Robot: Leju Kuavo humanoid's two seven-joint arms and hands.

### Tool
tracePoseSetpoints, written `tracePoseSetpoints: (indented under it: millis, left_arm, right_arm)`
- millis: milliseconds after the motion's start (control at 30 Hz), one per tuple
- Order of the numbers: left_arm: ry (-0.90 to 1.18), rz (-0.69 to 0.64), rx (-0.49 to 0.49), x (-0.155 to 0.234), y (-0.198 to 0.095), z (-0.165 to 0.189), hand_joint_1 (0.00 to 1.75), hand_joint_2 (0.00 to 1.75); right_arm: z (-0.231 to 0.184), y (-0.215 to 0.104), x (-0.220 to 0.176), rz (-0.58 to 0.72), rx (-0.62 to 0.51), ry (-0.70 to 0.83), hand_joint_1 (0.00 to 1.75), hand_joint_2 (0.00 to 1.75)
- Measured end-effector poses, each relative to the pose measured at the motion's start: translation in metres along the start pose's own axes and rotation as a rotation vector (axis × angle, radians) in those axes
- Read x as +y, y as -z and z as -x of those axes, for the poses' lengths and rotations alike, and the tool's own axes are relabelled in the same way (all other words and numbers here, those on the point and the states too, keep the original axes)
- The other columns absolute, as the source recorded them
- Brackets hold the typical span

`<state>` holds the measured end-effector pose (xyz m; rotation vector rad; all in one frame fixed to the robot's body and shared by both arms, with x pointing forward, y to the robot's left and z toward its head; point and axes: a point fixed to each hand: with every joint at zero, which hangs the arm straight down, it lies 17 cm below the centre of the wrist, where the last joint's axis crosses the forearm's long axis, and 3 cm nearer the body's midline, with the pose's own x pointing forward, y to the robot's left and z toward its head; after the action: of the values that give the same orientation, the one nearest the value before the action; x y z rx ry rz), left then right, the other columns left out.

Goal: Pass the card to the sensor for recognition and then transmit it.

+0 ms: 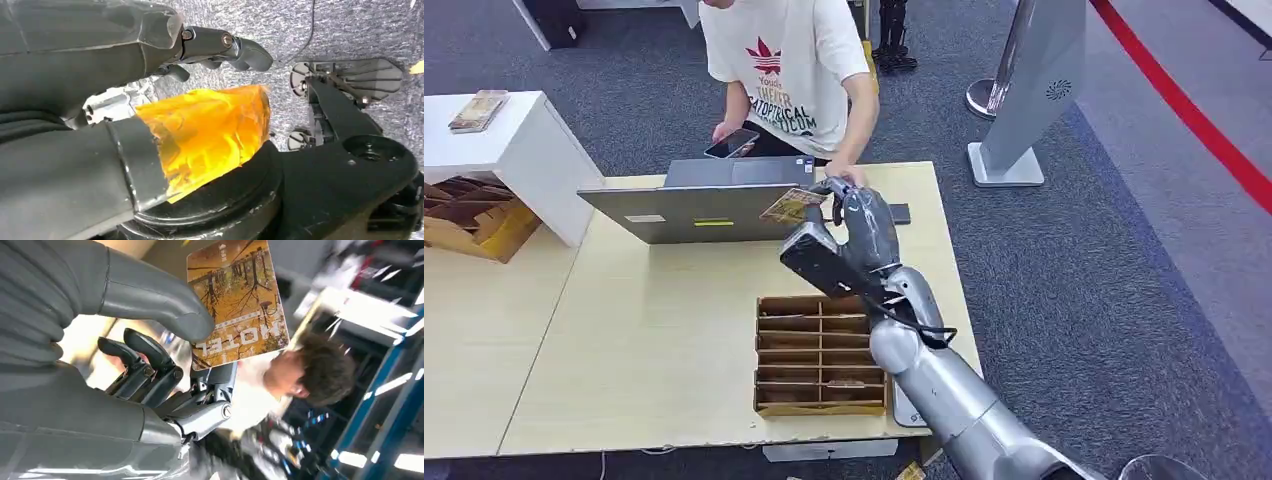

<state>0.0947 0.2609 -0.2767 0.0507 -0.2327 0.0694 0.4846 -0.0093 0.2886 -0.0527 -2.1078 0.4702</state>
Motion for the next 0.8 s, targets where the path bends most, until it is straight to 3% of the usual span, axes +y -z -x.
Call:
tracePoseSetpoints:
  millis: [300, 800]
  left_arm:
    - [-0.035, -0.026, -0.001, 0.013, 0.001, -0.003, 0.00, 0.00]
    - [-0.090, -0.049, -0.010, 0.028, 0.002, -0.003, 0.00, 0.00]
  right_arm:
    - [-0.022, -0.009, -0.027, 0.046, 0.016, 0.380, 1.75, 1.75]
    - [-0.008, -0.039, -0.051, 0.048, 0.070, 0.671, 1.75, 1.75]
